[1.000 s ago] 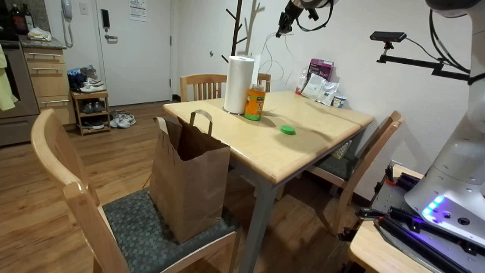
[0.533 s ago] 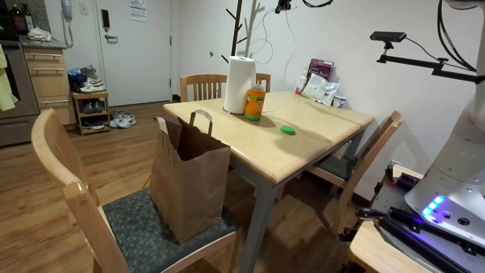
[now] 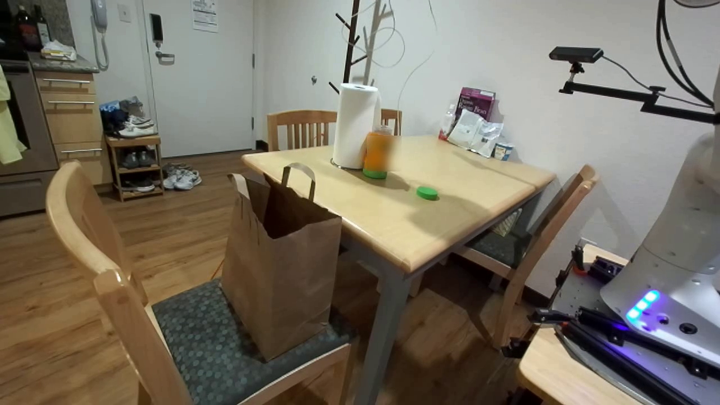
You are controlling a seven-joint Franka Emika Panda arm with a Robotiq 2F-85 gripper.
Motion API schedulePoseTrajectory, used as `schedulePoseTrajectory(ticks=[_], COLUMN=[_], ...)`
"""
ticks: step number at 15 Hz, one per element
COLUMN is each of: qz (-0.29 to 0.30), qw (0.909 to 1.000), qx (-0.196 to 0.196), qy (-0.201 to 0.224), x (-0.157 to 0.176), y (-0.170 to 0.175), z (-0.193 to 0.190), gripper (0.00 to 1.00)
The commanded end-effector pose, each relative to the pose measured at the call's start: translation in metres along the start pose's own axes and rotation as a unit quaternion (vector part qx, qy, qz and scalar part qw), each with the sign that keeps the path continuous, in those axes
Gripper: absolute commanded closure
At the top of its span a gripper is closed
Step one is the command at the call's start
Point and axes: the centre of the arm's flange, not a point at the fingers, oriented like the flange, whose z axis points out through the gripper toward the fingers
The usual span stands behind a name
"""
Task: Put the cable inside the brown bag
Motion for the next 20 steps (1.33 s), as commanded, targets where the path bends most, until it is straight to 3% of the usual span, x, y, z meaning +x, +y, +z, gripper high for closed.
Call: schedulePoseTrajectory(ticks=[1,5,10,14,20], qz=[0.004,-0.024,-0.067,-0.103,-0.153], qw=[0.9993,0.9985,0.9968,0.9889,0.9734], qx=[-0.031,-0.044,-0.008,0.035,0.075], qy=[-0.023,-0.02,0.042,0.102,0.152], x=[0.013,0.057,0.127,0.174,0.217], y=[0.011,0.009,-0.026,-0.061,-0.092], z=[-0.042,-0.086,-0.136,-0.163,-0.176], gripper=[0.99,0.99,0.99,0.99,0.99])
